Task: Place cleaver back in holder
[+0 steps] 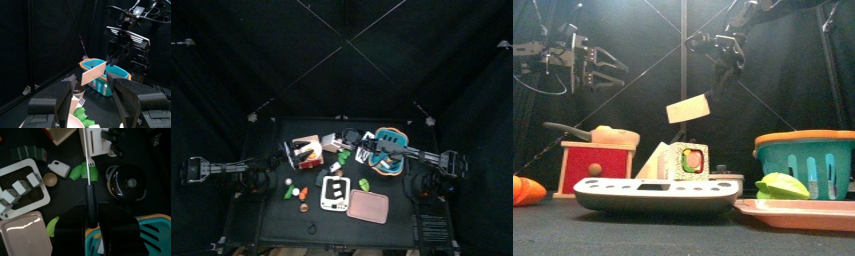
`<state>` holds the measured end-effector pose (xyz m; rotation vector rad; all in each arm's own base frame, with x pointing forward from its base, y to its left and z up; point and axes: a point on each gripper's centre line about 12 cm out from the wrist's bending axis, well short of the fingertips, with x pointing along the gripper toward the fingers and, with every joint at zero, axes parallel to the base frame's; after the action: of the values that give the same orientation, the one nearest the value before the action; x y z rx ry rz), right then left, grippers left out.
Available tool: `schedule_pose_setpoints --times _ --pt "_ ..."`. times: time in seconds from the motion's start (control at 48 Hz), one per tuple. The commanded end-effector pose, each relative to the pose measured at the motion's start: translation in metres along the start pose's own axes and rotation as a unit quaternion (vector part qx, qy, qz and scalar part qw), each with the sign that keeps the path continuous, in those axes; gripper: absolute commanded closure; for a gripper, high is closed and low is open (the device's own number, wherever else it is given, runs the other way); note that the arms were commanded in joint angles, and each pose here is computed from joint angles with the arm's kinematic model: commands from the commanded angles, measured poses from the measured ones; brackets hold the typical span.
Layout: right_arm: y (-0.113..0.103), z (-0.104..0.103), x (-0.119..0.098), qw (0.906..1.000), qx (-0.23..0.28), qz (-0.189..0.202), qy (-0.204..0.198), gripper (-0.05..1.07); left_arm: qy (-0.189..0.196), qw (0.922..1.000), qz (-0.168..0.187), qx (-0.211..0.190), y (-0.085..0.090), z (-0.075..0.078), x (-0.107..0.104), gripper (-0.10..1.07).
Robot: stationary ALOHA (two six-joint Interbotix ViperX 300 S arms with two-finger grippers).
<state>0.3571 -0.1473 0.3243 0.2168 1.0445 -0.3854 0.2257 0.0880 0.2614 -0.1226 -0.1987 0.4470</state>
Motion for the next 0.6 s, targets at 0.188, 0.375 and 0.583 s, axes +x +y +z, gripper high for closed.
schedule_pose_setpoints --times 0.188,0.375,0.583 --pt "-0.029 0.004 0.013 0.9982 -0.007 0.039 0.045 0.52 -0.003 1.0000 0.004 0.000 0.002 0.002 0.001 0.10" --pt "-0.039 0.009 0.021 0.9980 0.001 0.040 0.049 0.52 0.001 1.0000 0.004 0.000 0.002 0.000 0.000 0.10" --pt "-0.040 0.011 0.025 0.9974 0.000 0.039 0.060 0.52 0.003 1.0000 0.004 0.000 0.002 -0.001 0.000 0.10"
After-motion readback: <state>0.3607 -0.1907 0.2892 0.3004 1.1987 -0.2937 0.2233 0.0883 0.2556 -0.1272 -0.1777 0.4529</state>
